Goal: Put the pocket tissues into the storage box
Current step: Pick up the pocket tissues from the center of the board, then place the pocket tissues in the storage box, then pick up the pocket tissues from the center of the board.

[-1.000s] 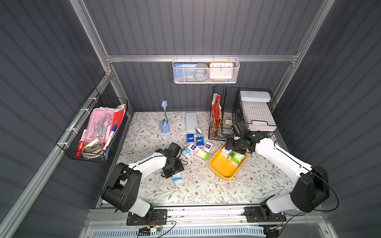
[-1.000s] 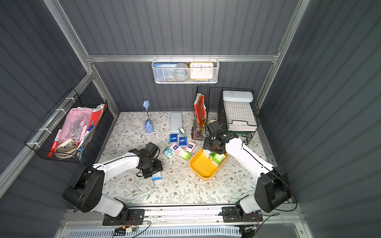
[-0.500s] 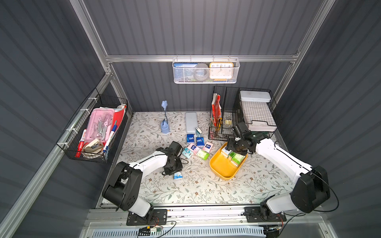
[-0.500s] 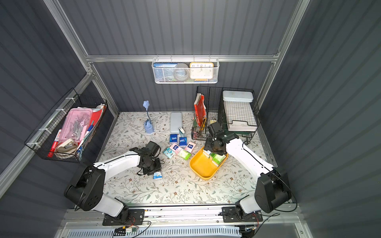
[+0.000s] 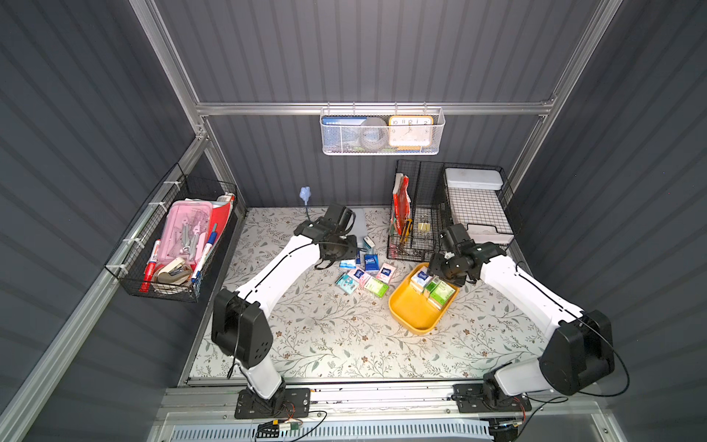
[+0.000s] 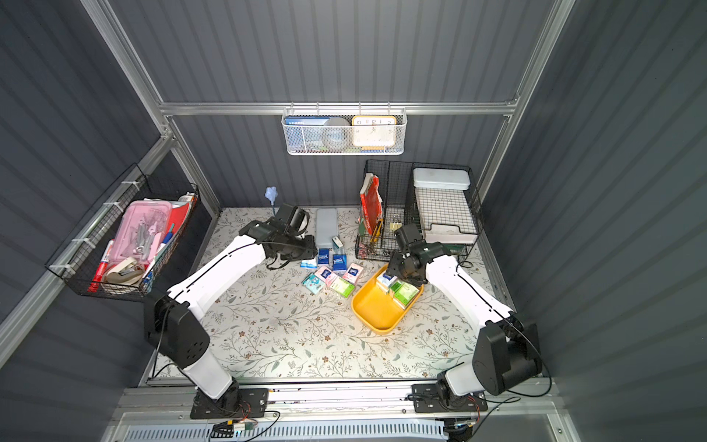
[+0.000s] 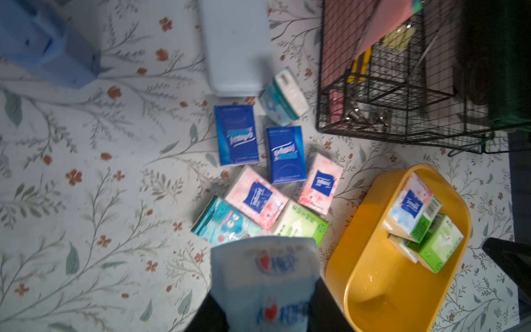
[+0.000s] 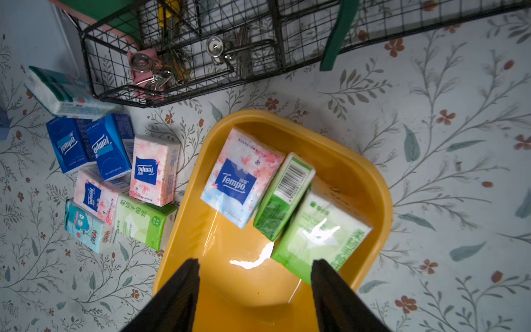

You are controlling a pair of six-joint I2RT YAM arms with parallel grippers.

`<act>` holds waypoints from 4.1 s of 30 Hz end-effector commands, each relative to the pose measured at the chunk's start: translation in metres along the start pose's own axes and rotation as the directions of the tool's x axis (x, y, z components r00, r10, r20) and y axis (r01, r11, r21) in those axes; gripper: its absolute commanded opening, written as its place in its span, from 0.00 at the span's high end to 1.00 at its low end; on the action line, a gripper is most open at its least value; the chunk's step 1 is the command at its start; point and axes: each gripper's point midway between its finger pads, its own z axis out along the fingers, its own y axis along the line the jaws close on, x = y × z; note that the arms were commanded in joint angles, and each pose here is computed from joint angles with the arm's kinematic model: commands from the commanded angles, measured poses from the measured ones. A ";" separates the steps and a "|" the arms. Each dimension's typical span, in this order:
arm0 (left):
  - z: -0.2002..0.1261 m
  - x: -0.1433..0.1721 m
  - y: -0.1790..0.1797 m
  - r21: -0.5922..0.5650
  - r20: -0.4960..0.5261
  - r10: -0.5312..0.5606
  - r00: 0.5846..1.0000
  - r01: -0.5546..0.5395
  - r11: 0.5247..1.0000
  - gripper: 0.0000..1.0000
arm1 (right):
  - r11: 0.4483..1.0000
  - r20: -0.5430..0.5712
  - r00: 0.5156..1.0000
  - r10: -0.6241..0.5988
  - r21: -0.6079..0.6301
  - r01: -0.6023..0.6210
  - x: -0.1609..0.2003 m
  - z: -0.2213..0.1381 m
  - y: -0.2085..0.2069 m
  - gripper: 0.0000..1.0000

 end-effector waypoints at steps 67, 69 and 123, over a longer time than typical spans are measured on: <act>0.055 0.047 -0.147 0.059 -0.073 0.313 0.947 -0.309 0.949 0.23 | 0.988 -0.032 0.993 0.118 -0.100 -0.120 0.002 -0.022 -0.038 0.36; 0.049 0.035 -0.123 0.041 -0.056 0.214 0.975 -0.211 0.977 0.14 | 0.987 -0.039 0.993 0.112 -0.112 -0.116 0.003 -0.022 -0.035 0.36; 0.124 0.099 0.074 -0.322 -0.003 -0.681 0.733 0.644 0.694 0.16 | 0.994 -0.069 0.995 0.076 -0.075 -0.081 0.017 -0.009 -0.045 0.36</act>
